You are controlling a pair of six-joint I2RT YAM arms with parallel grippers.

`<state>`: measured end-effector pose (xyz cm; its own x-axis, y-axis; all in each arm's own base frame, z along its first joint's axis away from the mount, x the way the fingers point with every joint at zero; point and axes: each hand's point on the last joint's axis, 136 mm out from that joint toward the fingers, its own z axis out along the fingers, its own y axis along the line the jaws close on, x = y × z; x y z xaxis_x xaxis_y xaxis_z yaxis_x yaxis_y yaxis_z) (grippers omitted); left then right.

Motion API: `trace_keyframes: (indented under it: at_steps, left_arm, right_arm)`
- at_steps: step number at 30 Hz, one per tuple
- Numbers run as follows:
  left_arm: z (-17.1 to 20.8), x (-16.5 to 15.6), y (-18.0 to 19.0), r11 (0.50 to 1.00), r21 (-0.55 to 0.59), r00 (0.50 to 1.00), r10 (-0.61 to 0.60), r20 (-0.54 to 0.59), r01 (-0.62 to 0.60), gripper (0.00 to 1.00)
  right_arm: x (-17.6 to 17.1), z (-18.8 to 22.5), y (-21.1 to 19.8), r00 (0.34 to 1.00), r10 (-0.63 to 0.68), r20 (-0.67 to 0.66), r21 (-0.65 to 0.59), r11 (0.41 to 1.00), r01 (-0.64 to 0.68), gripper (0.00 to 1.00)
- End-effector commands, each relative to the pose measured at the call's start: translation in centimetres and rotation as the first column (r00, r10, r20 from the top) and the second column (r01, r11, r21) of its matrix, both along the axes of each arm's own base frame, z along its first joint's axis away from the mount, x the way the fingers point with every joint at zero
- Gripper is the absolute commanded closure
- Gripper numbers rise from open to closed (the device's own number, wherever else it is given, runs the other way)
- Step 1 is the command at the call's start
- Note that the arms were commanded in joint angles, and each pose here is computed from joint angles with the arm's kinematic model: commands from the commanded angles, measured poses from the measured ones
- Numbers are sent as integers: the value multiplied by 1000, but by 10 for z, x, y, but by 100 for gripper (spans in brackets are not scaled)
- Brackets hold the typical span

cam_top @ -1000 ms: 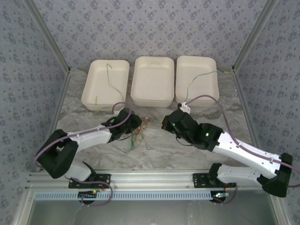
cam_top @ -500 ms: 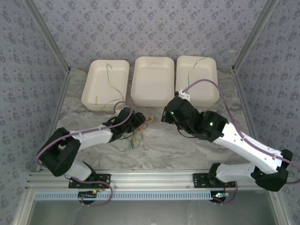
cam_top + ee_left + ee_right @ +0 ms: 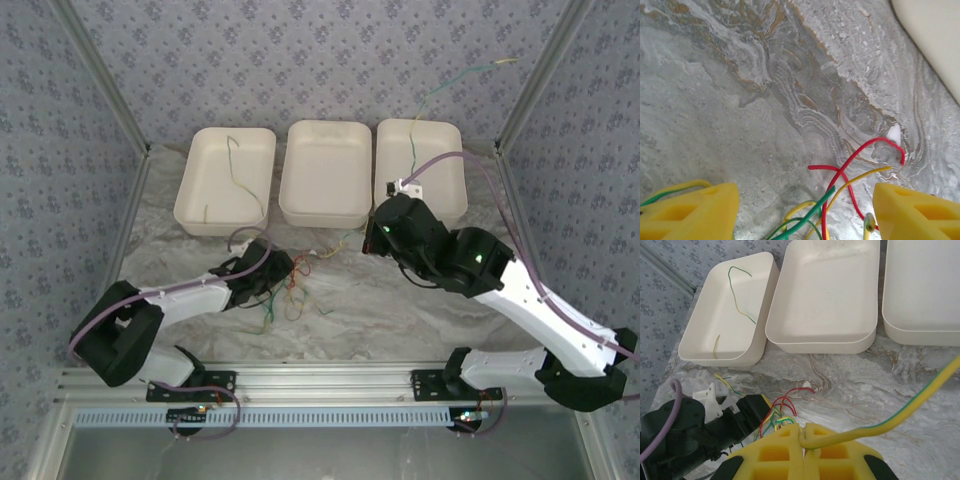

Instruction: Untangle the cables

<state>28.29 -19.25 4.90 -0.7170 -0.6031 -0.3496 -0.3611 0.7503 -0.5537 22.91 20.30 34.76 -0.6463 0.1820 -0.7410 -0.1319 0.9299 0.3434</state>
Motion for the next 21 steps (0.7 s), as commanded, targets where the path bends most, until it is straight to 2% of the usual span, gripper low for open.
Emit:
trace_keyframes:
  at_steps: [1,5,9,16,21]
  left_arm:
    - [-7,-3,20,997,80,1000,22,-11,-21,32]
    - [-10,0,21,996,86,999,23,-24,-21,34]
    - [-9,3,18,998,67,1000,23,-21,-22,18]
    - [-3,3,24,997,71,999,39,-16,-38,19]
    - [4,6,27,998,-3,998,56,2,-56,8]
  right_arm:
    - [-4,27,-31,997,-39,72,-9,999,39,100]
    - [-4,42,-43,994,-46,103,15,999,45,100]
    - [-1,50,-41,994,-23,104,2,1000,23,100]
    - [-2,62,-42,992,-10,125,3,1000,9,100]
    - [-6,66,-47,991,-4,131,9,1000,3,100]
